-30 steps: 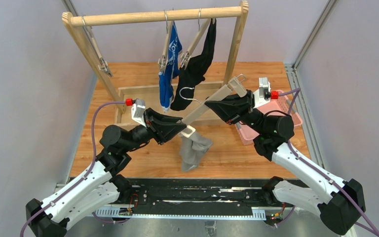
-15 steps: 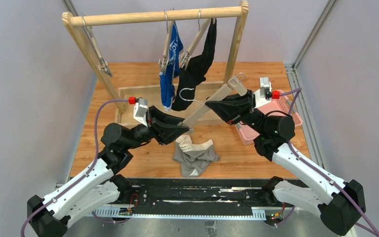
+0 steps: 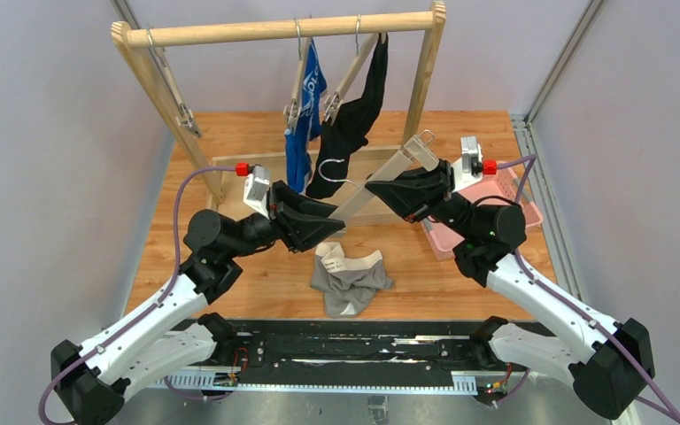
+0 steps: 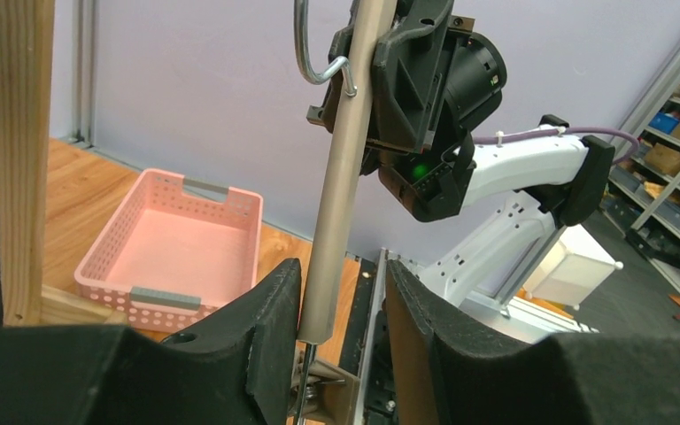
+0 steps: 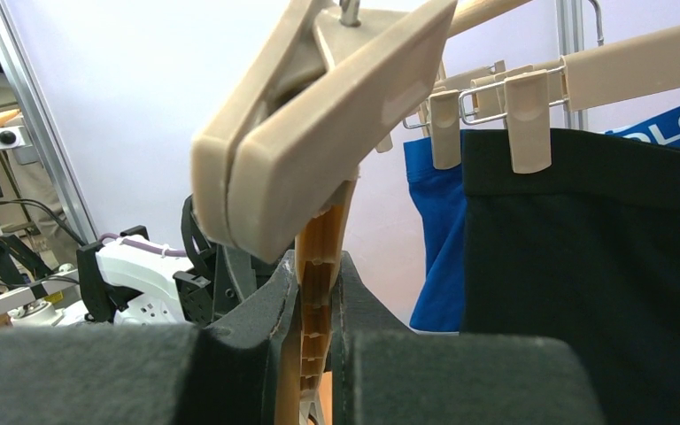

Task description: Remove the underwear clipped to the hanger

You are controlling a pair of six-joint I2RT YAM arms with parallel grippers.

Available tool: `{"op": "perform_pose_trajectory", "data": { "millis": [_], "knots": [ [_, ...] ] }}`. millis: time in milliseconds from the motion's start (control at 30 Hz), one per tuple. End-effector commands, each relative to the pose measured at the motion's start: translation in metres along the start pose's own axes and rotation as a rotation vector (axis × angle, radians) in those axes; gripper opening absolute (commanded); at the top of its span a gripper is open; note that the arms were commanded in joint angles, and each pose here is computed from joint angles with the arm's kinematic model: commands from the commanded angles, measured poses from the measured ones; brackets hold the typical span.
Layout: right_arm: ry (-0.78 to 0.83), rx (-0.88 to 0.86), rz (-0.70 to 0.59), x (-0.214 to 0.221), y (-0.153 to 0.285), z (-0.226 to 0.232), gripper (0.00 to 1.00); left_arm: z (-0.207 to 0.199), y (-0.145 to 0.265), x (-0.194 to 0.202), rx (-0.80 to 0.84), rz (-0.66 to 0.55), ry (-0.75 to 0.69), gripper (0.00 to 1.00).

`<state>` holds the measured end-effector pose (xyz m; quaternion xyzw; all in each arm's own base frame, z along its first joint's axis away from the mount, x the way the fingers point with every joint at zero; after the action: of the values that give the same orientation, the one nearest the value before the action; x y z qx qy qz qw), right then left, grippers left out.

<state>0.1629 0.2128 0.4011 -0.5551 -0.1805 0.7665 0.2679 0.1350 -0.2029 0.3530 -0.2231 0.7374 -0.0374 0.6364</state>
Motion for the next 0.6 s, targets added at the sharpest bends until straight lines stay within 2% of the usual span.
{"op": "perform_pose_trajectory", "data": {
  "millis": [0, 67, 333, 433, 567],
  "knots": [
    [0.039, -0.068, -0.036, -0.0154, -0.0082, 0.0137, 0.01, -0.0077, -0.0072, -0.0156, 0.068, -0.030, -0.039, 0.40],
    [0.037, -0.067, -0.034, -0.0146, -0.0084, 0.0132, 0.01, -0.0076, -0.0087, -0.0158, 0.072, -0.027, -0.039, 0.37],
    [0.023, -0.084, -0.013, -0.0112, -0.0128, 0.0126, 0.01, -0.0064, -0.0153, -0.0109, 0.087, -0.005, -0.029, 0.37],
    [0.019, -0.081, -0.004, -0.0098, -0.0130, 0.0123, 0.01, -0.0074, -0.0153, -0.0108, 0.096, -0.003, -0.034, 0.34],
    [0.013, -0.078, 0.007, -0.0077, -0.0130, 0.0120, 0.01, -0.0083, -0.0143, -0.0095, 0.109, 0.003, -0.045, 0.21]
  ]
}}
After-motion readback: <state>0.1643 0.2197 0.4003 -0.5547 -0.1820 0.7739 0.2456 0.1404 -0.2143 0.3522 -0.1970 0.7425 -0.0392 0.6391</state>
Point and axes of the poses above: each gripper's point midway between its finger pads, its own y axis back along the fingers, its own z axis along the line the jaws close on, x = y × z, the point moved 8 cm from there along y, back along the fingers, and after that the axes turned 9 degrees about -y, right-handed, at the moved point
